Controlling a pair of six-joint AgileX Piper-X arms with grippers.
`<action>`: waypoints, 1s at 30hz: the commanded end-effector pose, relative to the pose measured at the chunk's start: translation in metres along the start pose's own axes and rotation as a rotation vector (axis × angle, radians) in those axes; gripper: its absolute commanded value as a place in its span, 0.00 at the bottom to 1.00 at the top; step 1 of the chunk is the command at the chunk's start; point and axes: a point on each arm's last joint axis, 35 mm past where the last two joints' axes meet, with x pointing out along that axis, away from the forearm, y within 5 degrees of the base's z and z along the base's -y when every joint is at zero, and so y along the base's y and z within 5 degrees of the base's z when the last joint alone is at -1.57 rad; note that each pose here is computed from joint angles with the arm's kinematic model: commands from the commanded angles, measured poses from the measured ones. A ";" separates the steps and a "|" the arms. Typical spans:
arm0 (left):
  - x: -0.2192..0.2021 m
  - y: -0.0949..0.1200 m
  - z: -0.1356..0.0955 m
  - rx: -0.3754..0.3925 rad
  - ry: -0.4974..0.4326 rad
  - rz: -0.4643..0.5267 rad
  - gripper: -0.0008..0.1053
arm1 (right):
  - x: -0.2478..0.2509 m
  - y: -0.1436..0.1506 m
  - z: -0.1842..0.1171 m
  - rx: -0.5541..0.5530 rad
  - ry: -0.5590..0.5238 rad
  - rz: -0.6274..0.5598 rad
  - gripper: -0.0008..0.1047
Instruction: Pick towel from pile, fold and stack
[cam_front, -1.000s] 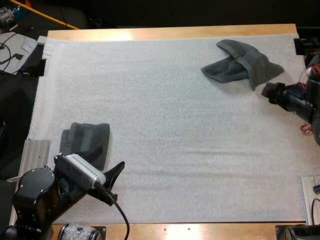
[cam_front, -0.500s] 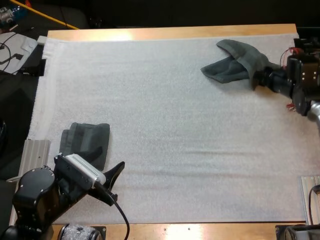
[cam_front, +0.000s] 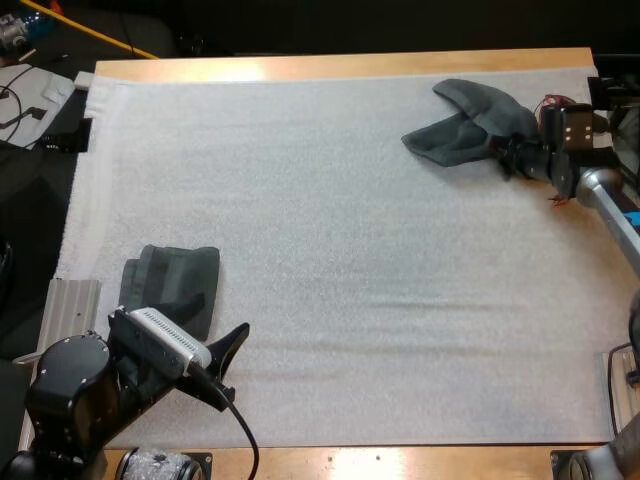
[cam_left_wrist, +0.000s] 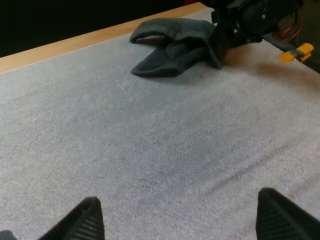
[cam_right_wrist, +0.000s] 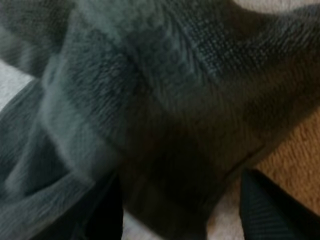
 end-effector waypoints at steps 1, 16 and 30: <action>0.001 -0.001 0.003 -0.008 -0.006 -0.014 0.59 | 0.016 0.001 0.001 0.020 -0.021 0.000 0.49; 0.000 -0.001 0.002 -0.010 -0.002 -0.013 0.59 | 0.038 -0.001 -0.011 0.061 0.031 0.042 0.10; 0.000 -0.001 0.002 -0.009 0.000 -0.013 0.59 | -0.047 0.021 0.027 -0.174 -0.113 0.062 0.01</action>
